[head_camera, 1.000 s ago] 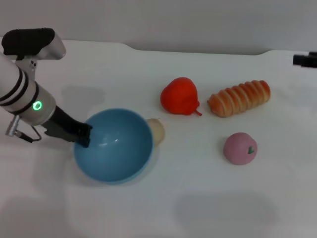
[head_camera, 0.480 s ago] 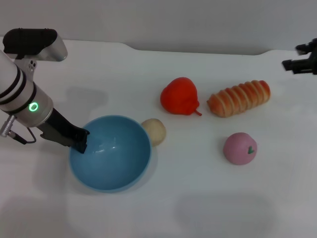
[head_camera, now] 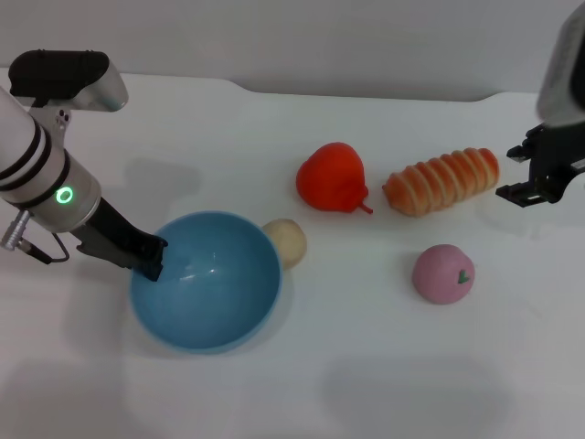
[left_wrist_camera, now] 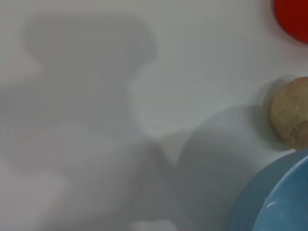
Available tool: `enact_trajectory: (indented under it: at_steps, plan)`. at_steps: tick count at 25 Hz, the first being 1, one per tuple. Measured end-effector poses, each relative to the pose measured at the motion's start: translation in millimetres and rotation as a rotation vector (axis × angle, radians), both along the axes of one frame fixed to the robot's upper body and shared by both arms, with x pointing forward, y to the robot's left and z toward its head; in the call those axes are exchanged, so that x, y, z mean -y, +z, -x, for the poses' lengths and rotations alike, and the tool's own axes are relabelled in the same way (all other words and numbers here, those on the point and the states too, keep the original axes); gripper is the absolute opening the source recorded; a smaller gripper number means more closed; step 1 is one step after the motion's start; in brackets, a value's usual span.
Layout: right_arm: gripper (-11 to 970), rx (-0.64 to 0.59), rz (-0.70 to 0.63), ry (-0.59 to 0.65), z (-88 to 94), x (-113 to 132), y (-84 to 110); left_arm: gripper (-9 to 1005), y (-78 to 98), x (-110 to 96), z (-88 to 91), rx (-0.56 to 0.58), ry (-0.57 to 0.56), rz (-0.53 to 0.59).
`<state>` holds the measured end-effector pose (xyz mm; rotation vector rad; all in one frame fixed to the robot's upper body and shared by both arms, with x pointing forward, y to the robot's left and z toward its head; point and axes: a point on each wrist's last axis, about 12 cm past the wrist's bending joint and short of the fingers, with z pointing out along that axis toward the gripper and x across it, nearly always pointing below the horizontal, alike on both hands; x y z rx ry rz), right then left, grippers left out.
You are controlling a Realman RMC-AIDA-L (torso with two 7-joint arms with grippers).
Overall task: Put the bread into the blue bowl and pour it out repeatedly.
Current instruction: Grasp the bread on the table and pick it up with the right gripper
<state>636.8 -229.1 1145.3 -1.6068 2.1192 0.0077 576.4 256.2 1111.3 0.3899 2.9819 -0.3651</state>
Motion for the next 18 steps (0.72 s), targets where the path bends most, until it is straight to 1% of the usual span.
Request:
enact_trajectory:
  at_steps: [4, 11, 13, 18]
  plan:
    - [542, 0.046, 0.088, 0.051, -1.6, -12.0, -19.5, -1, 0.7, -0.3, -1.0, 0.006, 0.004, 0.003]
    - [541, 0.096, 0.152, 0.105, -5.7, -25.1, -37.5, 0, -0.5, -0.3, -0.8, 0.004, 0.009, 0.006]
    - [541, 0.126, 0.165, 0.132, -6.1, -33.4, -46.7, 0, -1.4, -0.5, -0.4, 0.001, 0.010, 0.006]
    - [540, 0.154, 0.187, 0.160, -5.7, -39.1, -55.4, 0, -1.6, -0.6, -0.3, 0.000, 0.011, 0.007]
